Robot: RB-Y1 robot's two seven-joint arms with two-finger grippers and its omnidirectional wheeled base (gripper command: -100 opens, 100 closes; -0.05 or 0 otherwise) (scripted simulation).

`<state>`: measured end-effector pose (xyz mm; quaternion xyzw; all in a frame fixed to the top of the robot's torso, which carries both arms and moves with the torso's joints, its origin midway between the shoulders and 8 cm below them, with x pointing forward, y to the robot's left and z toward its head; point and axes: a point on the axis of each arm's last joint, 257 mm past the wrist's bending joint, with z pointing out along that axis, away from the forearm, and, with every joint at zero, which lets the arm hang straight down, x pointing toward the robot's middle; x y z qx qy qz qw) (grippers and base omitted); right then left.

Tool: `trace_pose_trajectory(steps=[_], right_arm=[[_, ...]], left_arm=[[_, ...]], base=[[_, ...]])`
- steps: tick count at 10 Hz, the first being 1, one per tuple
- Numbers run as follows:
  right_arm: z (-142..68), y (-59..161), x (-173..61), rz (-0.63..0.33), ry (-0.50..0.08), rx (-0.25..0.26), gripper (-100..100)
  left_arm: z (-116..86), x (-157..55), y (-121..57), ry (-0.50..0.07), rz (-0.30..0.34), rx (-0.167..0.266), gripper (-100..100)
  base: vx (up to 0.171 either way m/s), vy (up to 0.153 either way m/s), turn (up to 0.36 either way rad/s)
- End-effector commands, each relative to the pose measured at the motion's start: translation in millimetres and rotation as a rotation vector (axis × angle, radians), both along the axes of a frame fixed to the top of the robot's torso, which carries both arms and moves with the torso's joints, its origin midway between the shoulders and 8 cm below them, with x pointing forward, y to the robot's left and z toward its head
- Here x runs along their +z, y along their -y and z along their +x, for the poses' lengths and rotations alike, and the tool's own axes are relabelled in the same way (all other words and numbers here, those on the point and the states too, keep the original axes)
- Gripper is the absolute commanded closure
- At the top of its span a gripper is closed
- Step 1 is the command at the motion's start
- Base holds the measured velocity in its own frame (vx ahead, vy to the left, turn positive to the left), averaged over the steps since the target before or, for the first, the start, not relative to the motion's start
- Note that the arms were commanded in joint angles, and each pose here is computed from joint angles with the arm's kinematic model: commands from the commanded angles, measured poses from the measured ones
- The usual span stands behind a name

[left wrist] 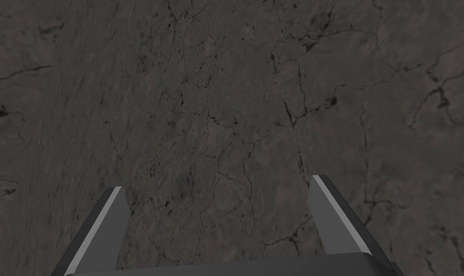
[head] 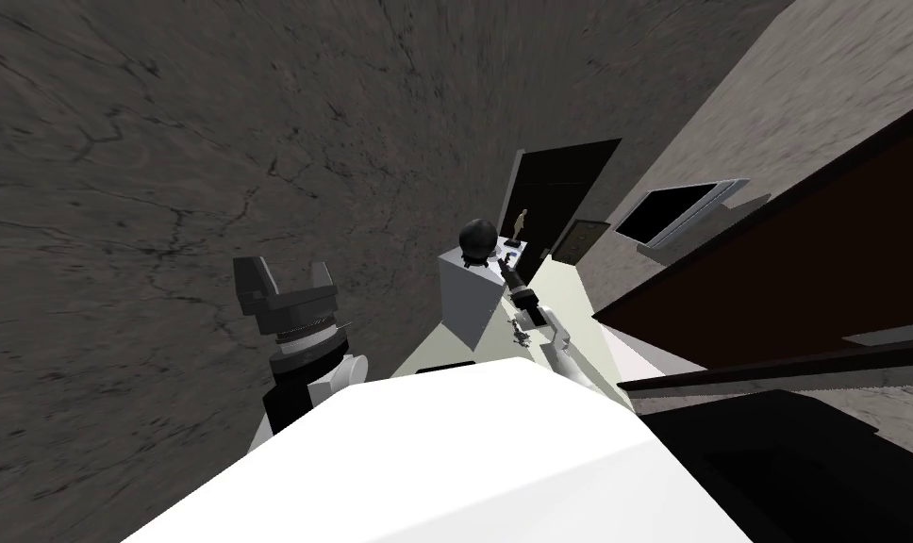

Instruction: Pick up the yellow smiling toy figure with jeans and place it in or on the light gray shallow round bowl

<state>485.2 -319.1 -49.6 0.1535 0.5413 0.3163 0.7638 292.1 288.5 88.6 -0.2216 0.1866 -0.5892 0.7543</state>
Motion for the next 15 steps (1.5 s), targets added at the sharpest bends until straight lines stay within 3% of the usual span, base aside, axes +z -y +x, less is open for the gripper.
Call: trace_pose_trajectory(steps=[1, 6, 8, 11, 12, 13, 15], right_arm=[[9.5, 10.3, -12.0, -0.031, -0.031, -0.028, -100], [49.9, 55.8, -25.6, -0.205, -0.112, -0.147, -100], [51.3, 62.1, -36.3, -0.203, -0.135, -0.156, -100], [75.0, 94.7, -36.8, -0.309, -0.183, -0.236, -100], [75.6, 102.5, -48.9, -0.307, -0.209, -0.247, -100], [86.0, 113.7, -38.7, -0.357, -0.214, -0.28, -100], [86.2, 124.0, -54.1, -0.354, -0.248, -0.294, -100]], left_arm=[[0.0, 0.0, 0.0, 0.0, 0.0, 0.0, 0], [0.0, 0.0, 0.0, 0.0, 0.0, 0.0, 0], [0.0, 0.0, 0.0, 0.0, 0.0, 0.0, 0], [0.0, 0.0, 0.0, 0.0, 0.0, 0.0, 0], [0.0, 0.0, 0.0, 0.0, 0.0, 0.0, 0], [0.0, 0.0, 0.0, 0.0, 0.0, 0.0, 0], [0.0, 0.0, 0.0, 0.0, 0.0, 0.0, 0]], base=[[-0.037, 0.05, 0.044], [-0.044, 0.056, 0.058], [-0.024, 0.031, 0.015], [-0.026, 0.048, 0.058], [-0.026, 0.05, 0.03], [-0.022, 0.065, 0.044], [-0.011, 0.034, 0.015]])
